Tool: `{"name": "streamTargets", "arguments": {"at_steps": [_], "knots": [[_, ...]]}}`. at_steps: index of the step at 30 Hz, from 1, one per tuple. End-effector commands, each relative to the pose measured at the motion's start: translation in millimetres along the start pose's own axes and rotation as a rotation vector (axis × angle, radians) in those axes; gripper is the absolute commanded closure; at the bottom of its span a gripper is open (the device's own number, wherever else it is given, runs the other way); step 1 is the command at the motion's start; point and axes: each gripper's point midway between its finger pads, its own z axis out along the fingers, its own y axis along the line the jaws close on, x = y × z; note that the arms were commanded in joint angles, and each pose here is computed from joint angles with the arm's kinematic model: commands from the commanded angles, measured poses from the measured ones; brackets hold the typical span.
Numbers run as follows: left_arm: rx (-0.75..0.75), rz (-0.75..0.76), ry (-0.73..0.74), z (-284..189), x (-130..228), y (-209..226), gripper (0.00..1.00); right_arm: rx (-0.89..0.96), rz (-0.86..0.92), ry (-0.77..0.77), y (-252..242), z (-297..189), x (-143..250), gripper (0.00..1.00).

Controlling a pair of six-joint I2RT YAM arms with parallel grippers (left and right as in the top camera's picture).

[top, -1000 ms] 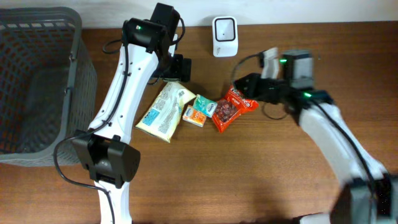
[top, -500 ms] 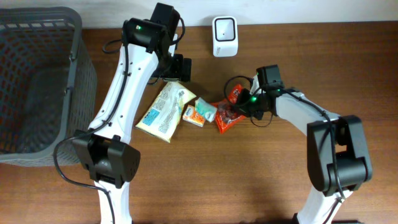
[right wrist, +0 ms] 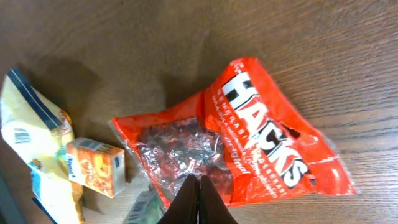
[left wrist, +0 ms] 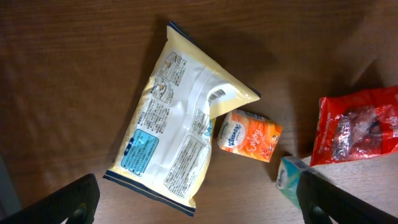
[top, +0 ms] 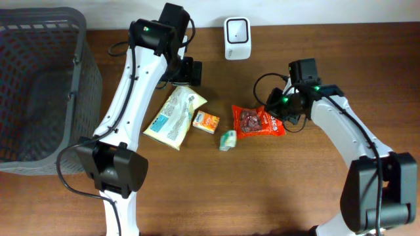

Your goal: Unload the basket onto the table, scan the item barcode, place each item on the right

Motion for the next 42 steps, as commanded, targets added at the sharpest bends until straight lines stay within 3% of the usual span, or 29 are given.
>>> {"name": "streamTargets", "arguments": {"at_steps": [1,8,16,26,35,38,42], "knots": [[-0.008,-0.001,-0.01,1,-4,1,0.01,0.059,-0.023,0.056,-3,30,15,0.96],[-0.009,-0.001,-0.005,1,-3,1,0.01,0.329,0.073,0.013,-58,33,11,0.96],[-0.009,-0.001,-0.006,1,-3,1,0.01,0.357,0.075,0.065,-48,-18,6,0.96],[-0.009,-0.001,-0.005,1,-3,1,0.01,0.265,-0.079,0.128,0,29,32,0.96],[-0.009,-0.001,-0.005,1,-3,2,0.01,0.289,-0.138,0.158,-6,77,37,0.96],[-0.01,-0.001,-0.003,1,-2,2,0.01,0.29,-0.155,0.158,2,51,30,0.96],[-0.01,-0.001,-0.003,1,-2,2,0.01,0.371,-0.171,0.079,5,-19,-4,0.96]]}}
